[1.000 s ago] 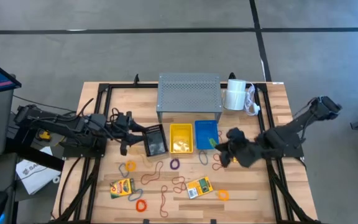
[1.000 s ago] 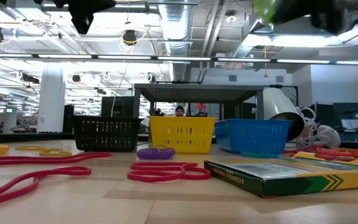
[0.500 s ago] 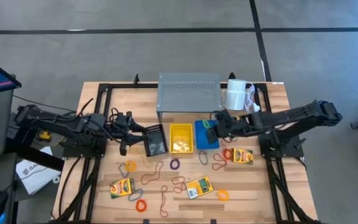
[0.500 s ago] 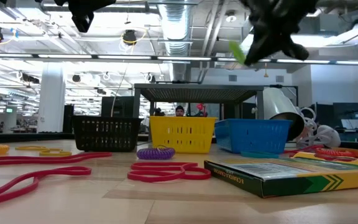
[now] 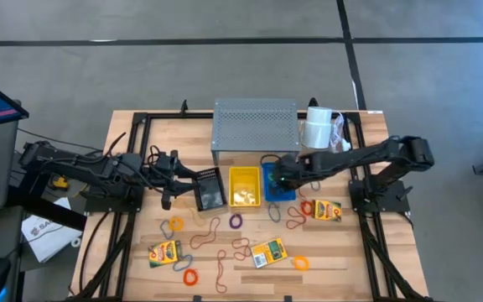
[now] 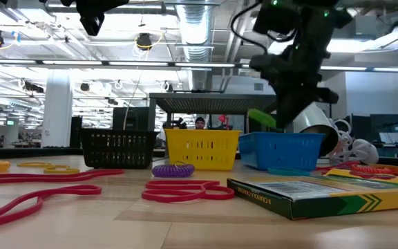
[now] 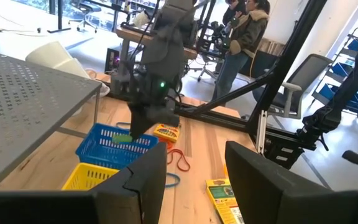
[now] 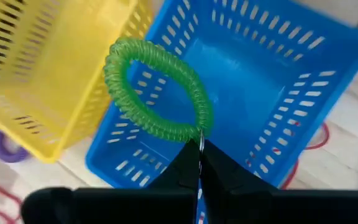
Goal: Pick & Place Office Desk Supplies
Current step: Put the green spring keychain into the blue basket
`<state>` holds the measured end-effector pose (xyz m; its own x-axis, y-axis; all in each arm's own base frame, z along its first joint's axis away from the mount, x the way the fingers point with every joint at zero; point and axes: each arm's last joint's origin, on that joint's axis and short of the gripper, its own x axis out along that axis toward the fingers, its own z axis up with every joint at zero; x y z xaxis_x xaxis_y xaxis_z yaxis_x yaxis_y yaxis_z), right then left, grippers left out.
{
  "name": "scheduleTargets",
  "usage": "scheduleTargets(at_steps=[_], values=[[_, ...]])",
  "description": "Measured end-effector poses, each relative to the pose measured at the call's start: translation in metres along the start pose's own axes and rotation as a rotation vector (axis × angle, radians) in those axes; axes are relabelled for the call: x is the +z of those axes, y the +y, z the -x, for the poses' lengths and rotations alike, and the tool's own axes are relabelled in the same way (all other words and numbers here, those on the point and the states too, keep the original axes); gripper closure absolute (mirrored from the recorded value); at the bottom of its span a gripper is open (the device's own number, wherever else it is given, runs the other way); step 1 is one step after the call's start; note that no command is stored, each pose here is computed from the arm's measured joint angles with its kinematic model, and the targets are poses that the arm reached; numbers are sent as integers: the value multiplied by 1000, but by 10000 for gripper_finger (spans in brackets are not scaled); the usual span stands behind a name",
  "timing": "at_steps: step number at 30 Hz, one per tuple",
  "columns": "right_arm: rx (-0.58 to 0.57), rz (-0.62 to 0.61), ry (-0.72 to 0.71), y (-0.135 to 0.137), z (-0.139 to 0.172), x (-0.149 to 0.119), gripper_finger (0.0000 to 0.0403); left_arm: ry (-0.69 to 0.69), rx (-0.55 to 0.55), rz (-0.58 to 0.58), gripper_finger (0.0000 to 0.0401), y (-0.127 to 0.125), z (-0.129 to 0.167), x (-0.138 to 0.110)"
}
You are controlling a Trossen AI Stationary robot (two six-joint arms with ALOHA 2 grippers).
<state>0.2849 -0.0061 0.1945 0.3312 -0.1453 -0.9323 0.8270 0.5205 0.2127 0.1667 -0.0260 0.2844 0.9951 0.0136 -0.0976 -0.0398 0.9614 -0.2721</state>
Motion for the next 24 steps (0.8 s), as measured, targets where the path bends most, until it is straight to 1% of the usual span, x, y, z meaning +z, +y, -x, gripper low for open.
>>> scheduleTargets(at_steps=[6, 10, 24], values=[[-42, 8, 46, 1, -16, -3, 403, 0, 0, 0, 242, 0, 0, 0], [-48, 10, 59, 1, -21, -4, 403, 0, 0, 0, 242, 0, 0, 0], [-42, 32, 69, 1, -21, -4, 403, 0, 0, 0, 242, 0, 0, 0]])
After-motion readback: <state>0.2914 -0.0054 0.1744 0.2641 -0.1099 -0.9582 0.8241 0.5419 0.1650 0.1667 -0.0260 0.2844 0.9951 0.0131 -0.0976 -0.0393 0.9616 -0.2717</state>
